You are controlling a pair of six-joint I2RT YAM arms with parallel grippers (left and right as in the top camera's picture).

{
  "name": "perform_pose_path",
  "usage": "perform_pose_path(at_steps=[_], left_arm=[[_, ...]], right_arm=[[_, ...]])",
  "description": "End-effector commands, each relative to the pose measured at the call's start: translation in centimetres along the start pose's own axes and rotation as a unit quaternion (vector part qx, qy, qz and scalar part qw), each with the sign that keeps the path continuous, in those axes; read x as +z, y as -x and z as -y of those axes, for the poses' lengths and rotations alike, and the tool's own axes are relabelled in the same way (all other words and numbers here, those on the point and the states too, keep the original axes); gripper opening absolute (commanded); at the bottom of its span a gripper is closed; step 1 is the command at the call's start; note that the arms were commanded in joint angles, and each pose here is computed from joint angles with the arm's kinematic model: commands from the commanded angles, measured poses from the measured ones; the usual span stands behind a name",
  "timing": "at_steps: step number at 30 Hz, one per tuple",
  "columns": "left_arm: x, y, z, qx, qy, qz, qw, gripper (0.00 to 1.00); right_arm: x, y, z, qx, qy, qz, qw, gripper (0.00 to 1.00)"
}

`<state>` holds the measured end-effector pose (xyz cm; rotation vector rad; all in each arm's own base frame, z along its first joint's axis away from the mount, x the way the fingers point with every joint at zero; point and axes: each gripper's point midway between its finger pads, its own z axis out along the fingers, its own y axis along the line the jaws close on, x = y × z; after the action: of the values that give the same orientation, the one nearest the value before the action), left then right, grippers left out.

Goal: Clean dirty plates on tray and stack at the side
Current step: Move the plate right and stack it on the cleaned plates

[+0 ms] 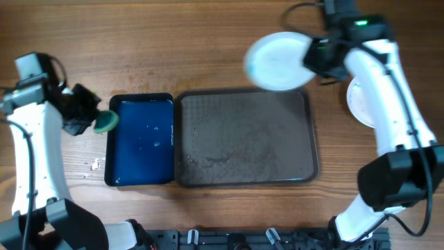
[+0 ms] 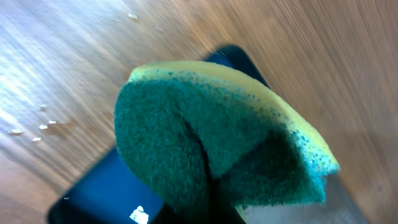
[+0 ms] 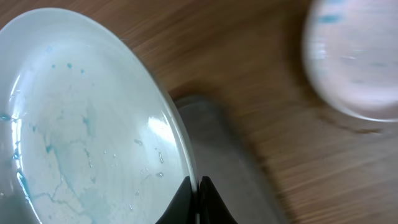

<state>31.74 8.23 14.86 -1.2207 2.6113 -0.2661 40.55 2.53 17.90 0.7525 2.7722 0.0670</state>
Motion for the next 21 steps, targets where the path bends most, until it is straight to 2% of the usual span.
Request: perform_pose_path(at_steps=[1, 5, 8, 15, 21], left_arm=[[0.4, -0.8, 2.0, 0.033, 0.003, 0.001, 0.999, 0.04], [0.7, -1.7, 3.0, 0.057, 0.007, -0.001, 0.998, 0.04], [0.7, -2.2, 3.5, 0.067, 0.005, -0.004, 0.998, 0.04], [0.8, -2.5, 3.8, 0.074, 0.004, -0.006, 0.997, 0.04], [0.8, -2.5, 3.8, 0.074, 0.004, -0.006, 0.997, 0.04]], right_arm=[[1.1, 0.6, 5.9, 0.083, -0.024, -0.030, 0.996, 0.04], [3.6, 0.2, 13.1, 0.160, -0.063, -0.067, 0.983, 0.04], [5.4, -0.4, 16.8, 0.196, -0.058, -0.087, 0.975, 0.04], [7.0, -1.2, 23.1, 0.273, -0.040, -0.098, 0.956, 0.04], [6.9, -0.4, 26.0, 0.312, -0.041, -0.074, 0.946, 0.04]])
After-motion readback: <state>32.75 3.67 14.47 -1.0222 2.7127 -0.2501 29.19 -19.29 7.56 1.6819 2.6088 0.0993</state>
